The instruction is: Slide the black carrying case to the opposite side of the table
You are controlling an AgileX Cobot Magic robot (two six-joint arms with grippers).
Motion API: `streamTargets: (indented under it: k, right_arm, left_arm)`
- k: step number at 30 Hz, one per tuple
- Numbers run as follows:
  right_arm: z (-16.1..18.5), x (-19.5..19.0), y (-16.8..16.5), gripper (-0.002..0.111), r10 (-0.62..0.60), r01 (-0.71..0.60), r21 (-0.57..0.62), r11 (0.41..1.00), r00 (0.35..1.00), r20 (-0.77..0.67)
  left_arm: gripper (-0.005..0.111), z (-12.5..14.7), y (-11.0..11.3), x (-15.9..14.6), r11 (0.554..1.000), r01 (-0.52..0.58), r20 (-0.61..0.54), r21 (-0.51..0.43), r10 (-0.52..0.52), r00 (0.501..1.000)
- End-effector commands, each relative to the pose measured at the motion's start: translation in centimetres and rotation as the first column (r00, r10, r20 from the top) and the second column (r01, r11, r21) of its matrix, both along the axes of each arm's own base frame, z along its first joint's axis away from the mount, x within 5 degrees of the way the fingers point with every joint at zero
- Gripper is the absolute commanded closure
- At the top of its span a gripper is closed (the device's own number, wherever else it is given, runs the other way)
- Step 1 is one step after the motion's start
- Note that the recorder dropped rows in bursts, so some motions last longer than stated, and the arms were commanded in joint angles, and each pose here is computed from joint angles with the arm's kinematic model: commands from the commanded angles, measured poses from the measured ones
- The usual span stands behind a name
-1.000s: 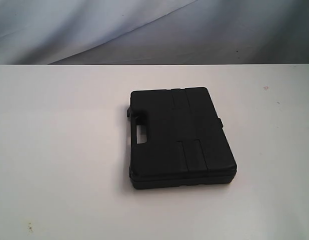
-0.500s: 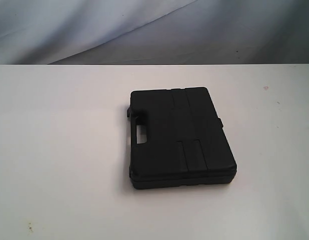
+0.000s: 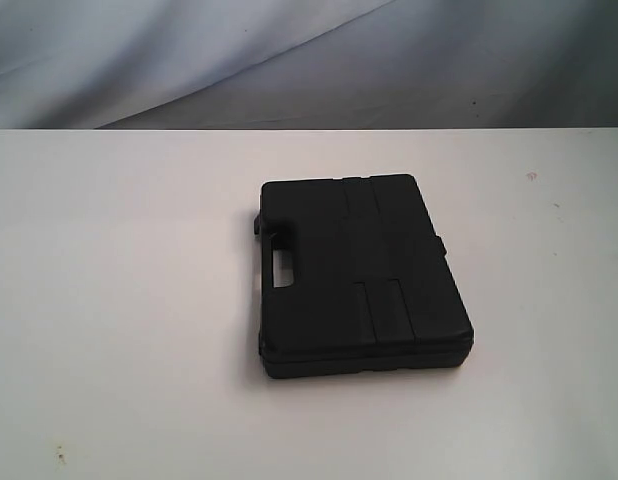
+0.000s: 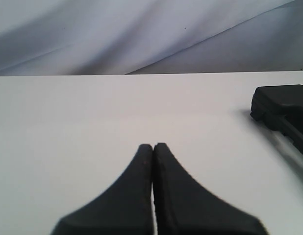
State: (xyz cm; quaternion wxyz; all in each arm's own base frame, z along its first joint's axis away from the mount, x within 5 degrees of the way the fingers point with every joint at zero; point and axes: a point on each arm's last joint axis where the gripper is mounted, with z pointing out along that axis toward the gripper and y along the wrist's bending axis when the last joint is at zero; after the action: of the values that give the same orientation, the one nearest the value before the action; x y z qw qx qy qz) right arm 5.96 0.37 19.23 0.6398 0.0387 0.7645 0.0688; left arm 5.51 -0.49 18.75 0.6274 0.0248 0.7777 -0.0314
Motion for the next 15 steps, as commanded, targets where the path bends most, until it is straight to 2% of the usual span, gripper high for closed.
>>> streamTargets:
  k: [1,15]
  right_arm:
    - [-0.13,-0.04,0.05,0.108,0.004,-0.004,0.018,1.0,1.0,-0.005]
    - [-0.13,-0.04,0.05,0.108,0.004,-0.004,0.018,1.0,1.0,-0.005]
  left_arm:
    - [0.107,-0.01,0.02,-0.01,1.0,-0.003,0.012,0.003,0.003,1.0]
    - [0.107,0.06,0.02,0.0,1.0,-0.001,0.021,0.012,0.001,1.0]
